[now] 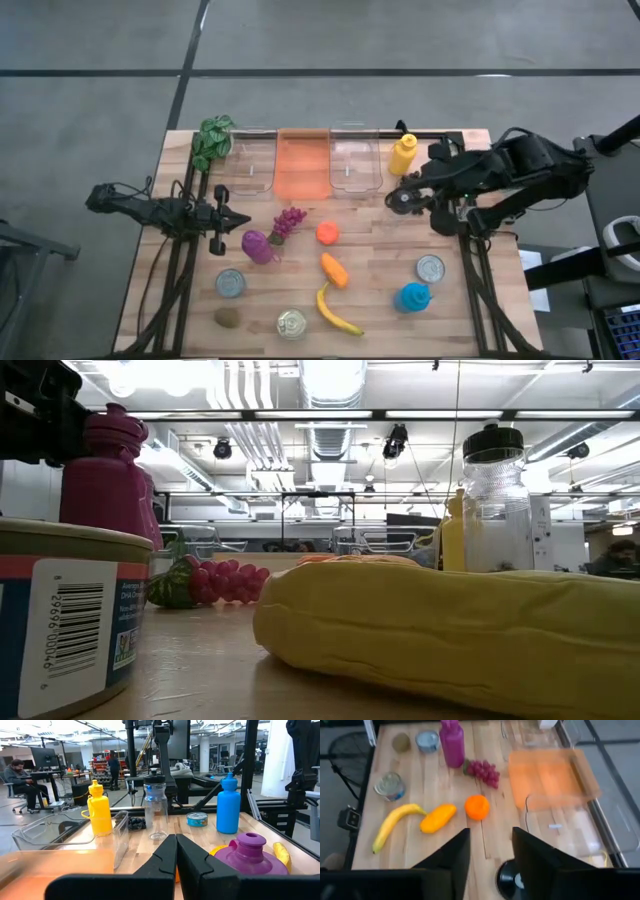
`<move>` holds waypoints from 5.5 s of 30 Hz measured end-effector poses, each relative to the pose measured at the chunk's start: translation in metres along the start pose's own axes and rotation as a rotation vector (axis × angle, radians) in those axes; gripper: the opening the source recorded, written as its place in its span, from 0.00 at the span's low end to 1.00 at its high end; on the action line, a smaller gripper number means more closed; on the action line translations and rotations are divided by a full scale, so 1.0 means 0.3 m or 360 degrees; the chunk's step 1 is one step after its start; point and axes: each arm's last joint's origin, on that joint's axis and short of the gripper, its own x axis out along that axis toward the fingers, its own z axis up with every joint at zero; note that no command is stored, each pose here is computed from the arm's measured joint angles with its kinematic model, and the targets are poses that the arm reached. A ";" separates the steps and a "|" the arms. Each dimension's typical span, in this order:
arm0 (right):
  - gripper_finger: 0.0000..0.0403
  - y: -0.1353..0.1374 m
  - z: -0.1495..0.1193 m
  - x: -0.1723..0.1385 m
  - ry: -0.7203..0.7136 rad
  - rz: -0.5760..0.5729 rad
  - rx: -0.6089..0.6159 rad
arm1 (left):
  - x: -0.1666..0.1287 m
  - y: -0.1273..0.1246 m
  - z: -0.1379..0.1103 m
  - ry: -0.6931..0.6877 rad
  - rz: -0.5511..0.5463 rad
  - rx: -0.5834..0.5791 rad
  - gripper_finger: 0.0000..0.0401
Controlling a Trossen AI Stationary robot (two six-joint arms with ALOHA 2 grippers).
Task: Pick & Place Food Item
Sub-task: Put the transparent water bottle into the right transparent bin
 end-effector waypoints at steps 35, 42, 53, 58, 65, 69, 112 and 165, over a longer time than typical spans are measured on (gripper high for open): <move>0.46 -0.109 -0.046 0.228 0.0640 -0.0079 0.0426 | 0.000 0.000 0.000 0.0000 0.0000 0.0000 0.03; 0.45 -0.128 -0.086 0.293 0.0739 -0.0134 0.0457 | 0.000 0.000 0.000 -0.0001 -0.0001 0.0000 0.03; 0.44 -0.164 -0.115 0.336 0.0777 -0.0172 0.0468 | 0.000 0.000 0.000 0.0001 0.0000 0.0000 0.03; 0.44 -0.167 -0.127 0.351 0.0794 -0.0179 0.0465 | 0.000 0.000 0.000 0.0001 0.0000 0.0000 0.03; 0.45 -0.166 -0.129 0.357 0.0790 -0.0175 0.0458 | 0.000 0.000 0.000 0.0000 0.0000 0.0000 0.03; 0.44 -0.166 -0.128 0.360 0.0783 -0.0170 0.0437 | 0.000 0.000 0.000 -0.0001 0.0000 0.0000 0.03; 0.23 -0.168 -0.127 0.369 0.0791 -0.0206 0.0414 | 0.000 0.000 0.000 0.0000 0.0000 0.0000 0.03; 0.23 -0.178 -0.058 0.266 0.0632 -0.0252 0.0788 | 0.000 0.000 0.000 0.0001 0.0000 0.0000 0.03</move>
